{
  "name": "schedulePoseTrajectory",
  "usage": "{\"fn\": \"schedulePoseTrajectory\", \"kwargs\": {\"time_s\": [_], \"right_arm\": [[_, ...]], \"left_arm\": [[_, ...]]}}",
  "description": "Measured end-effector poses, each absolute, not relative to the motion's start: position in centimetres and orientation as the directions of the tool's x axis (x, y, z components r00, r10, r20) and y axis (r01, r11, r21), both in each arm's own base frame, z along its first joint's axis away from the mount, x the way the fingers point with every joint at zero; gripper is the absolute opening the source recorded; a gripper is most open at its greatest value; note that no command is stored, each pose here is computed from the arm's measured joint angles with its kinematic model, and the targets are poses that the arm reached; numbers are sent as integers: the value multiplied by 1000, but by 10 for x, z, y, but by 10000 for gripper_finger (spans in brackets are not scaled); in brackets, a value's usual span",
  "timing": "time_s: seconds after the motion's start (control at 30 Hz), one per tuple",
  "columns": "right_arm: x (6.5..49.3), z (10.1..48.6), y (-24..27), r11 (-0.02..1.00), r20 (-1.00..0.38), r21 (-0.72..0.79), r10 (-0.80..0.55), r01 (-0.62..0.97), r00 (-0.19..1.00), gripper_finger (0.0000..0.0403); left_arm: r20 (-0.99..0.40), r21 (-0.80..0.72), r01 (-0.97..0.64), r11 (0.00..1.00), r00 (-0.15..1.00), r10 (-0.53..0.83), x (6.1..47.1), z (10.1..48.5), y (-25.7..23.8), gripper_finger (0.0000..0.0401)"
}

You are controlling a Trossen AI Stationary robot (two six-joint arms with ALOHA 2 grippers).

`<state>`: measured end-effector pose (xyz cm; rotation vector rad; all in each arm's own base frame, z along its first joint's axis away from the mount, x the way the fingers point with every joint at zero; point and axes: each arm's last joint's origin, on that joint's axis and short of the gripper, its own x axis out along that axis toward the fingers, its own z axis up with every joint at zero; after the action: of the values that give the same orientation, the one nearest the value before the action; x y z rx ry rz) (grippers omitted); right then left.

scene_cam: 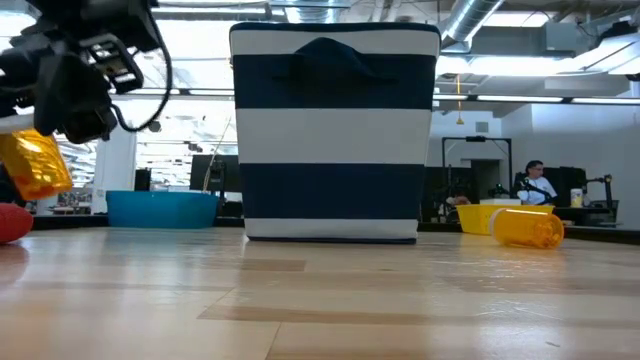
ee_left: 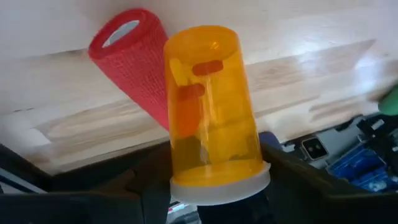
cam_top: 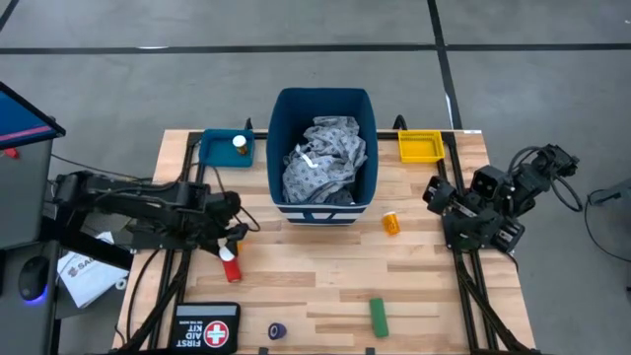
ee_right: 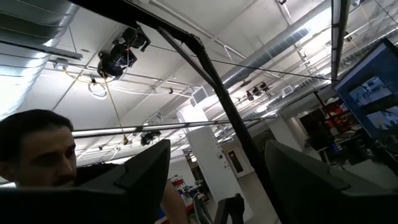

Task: Pick & place medical supplies in basket/bin
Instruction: Put the left orange pill bottle into the blue bin

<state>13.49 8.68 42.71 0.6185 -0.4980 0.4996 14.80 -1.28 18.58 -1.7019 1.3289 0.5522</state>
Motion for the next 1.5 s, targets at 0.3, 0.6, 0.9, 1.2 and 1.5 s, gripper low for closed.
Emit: {"fn": "schedulePoseTrajectory", "kwargs": {"time_s": [0.3,0.6,0.9,1.2,1.5], "right_arm": [[134,427,88,688,573,392,336,-611,747,260],[130,427,93,667,571,388,368,-636,734,260],[130,427,94,667,568,386,373,-638,734,260],[128,428,92,665,574,387,369,-639,731,260],[126,429,91,656,585,393,362,-644,726,260]], "left_arm": [[-721,-354,-933,-65,316,-616,179,163,-6,210],[-688,-311,-949,-47,259,-678,185,154,-11,200],[-689,-313,-949,-26,246,-682,187,150,-11,241],[-682,-400,-916,16,287,-673,186,156,-10,282],[-544,-677,-725,127,377,-750,168,210,-37,287]]}}
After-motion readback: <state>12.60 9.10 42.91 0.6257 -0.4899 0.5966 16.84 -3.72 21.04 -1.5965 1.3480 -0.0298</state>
